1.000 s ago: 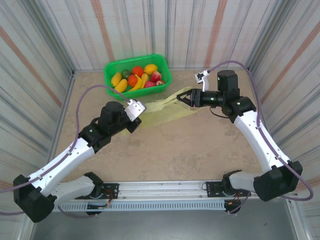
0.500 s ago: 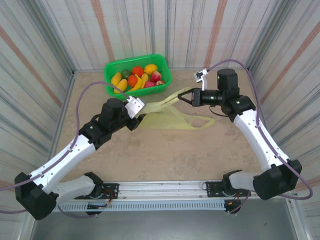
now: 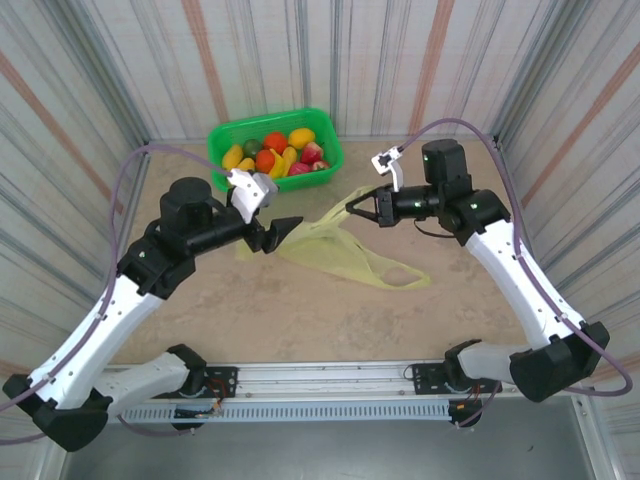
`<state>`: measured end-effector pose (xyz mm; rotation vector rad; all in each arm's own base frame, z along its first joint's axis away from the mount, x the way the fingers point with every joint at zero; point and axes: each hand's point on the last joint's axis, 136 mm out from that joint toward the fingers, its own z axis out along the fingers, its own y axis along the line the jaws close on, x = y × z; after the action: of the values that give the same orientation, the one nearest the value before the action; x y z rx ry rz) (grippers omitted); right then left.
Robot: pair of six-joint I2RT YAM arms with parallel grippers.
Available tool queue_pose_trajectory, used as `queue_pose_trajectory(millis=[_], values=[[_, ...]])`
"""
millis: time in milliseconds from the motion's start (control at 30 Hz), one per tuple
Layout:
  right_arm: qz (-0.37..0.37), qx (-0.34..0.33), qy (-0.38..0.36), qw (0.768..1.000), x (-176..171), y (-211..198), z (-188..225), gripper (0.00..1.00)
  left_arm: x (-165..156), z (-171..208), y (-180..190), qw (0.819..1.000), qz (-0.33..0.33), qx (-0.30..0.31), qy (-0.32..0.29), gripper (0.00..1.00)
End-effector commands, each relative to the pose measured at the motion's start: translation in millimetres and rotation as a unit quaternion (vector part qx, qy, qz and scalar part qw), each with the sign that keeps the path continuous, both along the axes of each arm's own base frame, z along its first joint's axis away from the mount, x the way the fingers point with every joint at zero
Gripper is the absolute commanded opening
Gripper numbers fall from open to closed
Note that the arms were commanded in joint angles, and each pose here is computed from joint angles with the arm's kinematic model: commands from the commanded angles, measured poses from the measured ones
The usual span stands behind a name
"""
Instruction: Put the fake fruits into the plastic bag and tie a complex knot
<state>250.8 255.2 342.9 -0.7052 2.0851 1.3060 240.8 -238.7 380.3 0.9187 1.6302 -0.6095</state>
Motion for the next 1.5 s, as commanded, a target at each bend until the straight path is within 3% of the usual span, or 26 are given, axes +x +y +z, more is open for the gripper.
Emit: queue_pose_trajectory(millis=[0,233,433,567,800,833,900,967,1100,1200,1300,1467], values=[[0.031,-0.002,-0.025,0.999,-12,5,8,0.0,9,-6,-14,1.0,-0.021,0.023,-0.002,0.81],[0.04,0.002,-0.023,0.999,-13,10,5,0.0,5,-40,-56,0.991,-0.117,0.04,0.041,0.74],[0.039,-0.002,-0.014,0.999,-12,11,-3,0.0,-2,-48,-69,0.986,-0.158,0.017,0.045,0.65],[0.048,0.002,-0.011,0.999,-16,13,-5,0.0,12,-51,-70,0.99,-0.133,0.015,0.04,0.55],[0.055,0.001,-0.012,0.998,-18,14,-7,0.0,18,-53,-84,0.987,-0.154,0.004,0.044,0.42],[0.056,0.0,-0.012,0.998,-19,14,-7,0.0,17,-50,-85,0.987,-0.158,-0.003,0.039,0.37],[0.055,-0.002,-0.013,0.998,-20,13,-8,0.0,15,-46,-84,0.987,-0.159,-0.011,0.027,0.17],[0.05,-0.01,-0.015,0.999,-19,12,-11,0.0,18,-43,-81,0.989,-0.147,-0.013,0.016,0.0],[0.048,-0.021,-0.013,0.999,-20,9,-16,0.0,30,-39,-70,0.995,-0.101,-0.011,-0.006,0.0],[0.05,-0.02,-0.014,0.998,-25,7,-15,0.0,70,-44,-43,0.999,0.028,0.021,-0.025,0.0],[0.063,-0.013,-0.011,0.998,-32,8,-12,0.0,105,-48,-11,0.99,0.131,0.041,-0.007,0.0],[0.099,0.025,-0.025,0.994,-44,15,2,0.02,106,-54,-21,0.994,0.098,0.052,0.021,0.0]])
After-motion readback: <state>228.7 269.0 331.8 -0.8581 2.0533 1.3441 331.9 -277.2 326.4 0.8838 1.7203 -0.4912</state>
